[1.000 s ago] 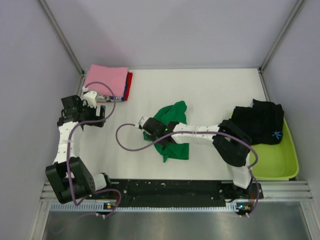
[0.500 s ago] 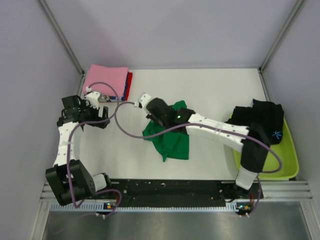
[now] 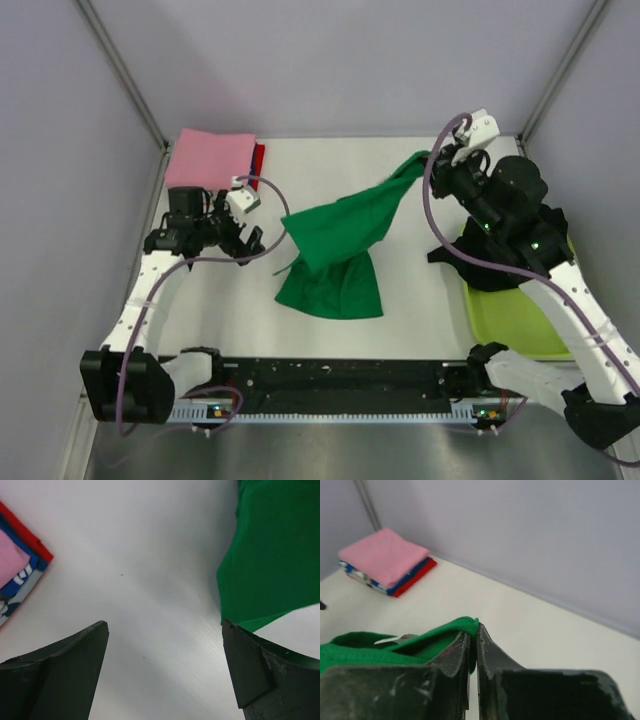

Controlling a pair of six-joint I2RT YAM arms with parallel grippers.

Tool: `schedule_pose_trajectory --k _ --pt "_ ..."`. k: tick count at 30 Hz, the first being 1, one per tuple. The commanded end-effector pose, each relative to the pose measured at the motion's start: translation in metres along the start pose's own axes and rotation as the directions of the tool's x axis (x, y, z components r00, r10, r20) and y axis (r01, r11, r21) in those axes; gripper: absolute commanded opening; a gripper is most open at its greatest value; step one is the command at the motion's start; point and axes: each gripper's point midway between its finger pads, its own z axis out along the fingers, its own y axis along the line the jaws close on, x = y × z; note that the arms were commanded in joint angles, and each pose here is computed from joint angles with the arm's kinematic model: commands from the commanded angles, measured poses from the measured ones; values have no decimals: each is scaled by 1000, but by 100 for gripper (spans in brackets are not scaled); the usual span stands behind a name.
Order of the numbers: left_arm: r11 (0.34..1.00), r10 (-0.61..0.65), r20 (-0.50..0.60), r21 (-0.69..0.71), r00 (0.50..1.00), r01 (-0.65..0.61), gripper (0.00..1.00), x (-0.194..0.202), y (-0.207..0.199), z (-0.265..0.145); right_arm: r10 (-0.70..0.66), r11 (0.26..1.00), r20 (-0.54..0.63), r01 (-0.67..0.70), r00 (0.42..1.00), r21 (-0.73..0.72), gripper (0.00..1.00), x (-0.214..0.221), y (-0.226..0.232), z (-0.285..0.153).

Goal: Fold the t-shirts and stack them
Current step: Flatten out the tshirt

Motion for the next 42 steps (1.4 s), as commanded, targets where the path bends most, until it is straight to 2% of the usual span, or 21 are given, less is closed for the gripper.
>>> schedule_pose_trajectory --k 1,5,6,7,8,10,11,13,16,17,19,22,24,27,30,35,42 --pt "995 63 13 77 998 -64 99 -8 -20 16 149 969 -192 -104 970 223 0 105 -62 0" --pt "989 77 -39 133 996 -71 99 3 -36 31 275 869 -295 -105 915 484 0 169 -126 -8" --pt "986 80 -54 149 995 -71 98 7 -40 33 307 833 -316 -94 898 545 19 181 -139 -10" --pt "984 84 -66 160 994 -72 98 11 -43 36 338 799 -347 -72 875 597 55 193 -150 -13" --pt "982 86 -77 176 993 -72 98 15 -47 37 360 782 -382 -52 851 622 82 201 -155 -14" --pt "980 88 -101 189 991 -68 98 24 -50 39 383 795 -441 -48 812 604 95 206 -152 -8" --pt "980 83 -117 191 990 -60 98 30 -51 41 387 819 -452 -74 804 569 99 203 -142 -1" --pt "978 80 -148 201 986 -49 97 41 -54 42 318 900 -481 -101 817 424 99 195 -104 13" --pt "972 72 -194 234 978 -25 93 58 -62 42 32 993 -511 30 859 112 95 191 -29 24" --pt "969 66 -212 247 975 -11 92 63 -65 42 -73 997 -499 77 864 -12 91 193 4 23" --pt "963 59 -245 270 968 10 88 72 -70 39 -193 971 -473 96 860 -220 81 213 67 18" --pt "963 49 -276 269 960 28 86 84 -74 34 -239 896 -430 26 871 -444 65 239 153 11" --pt "977 18 -285 207 958 44 86 89 -63 32 -273 875 -435 33 858 -484 61 257 186 12" --pt "987 -48 -266 135 963 86 87 91 -48 21 -296 863 -466 24 834 -504 50 282 225 24" --pt "987 -127 -243 61 962 146 88 94 -28 6 -366 851 -507 61 781 -521 41 315 249 32" --pt "982 -183 -263 3 947 190 89 108 -13 -8 -378 885 -567 106 732 -453 39 346 248 49" --pt "977 -208 -275 -11 939 213 89 116 -10 -9 -358 922 -591 173 723 -347 38 360 236 66"
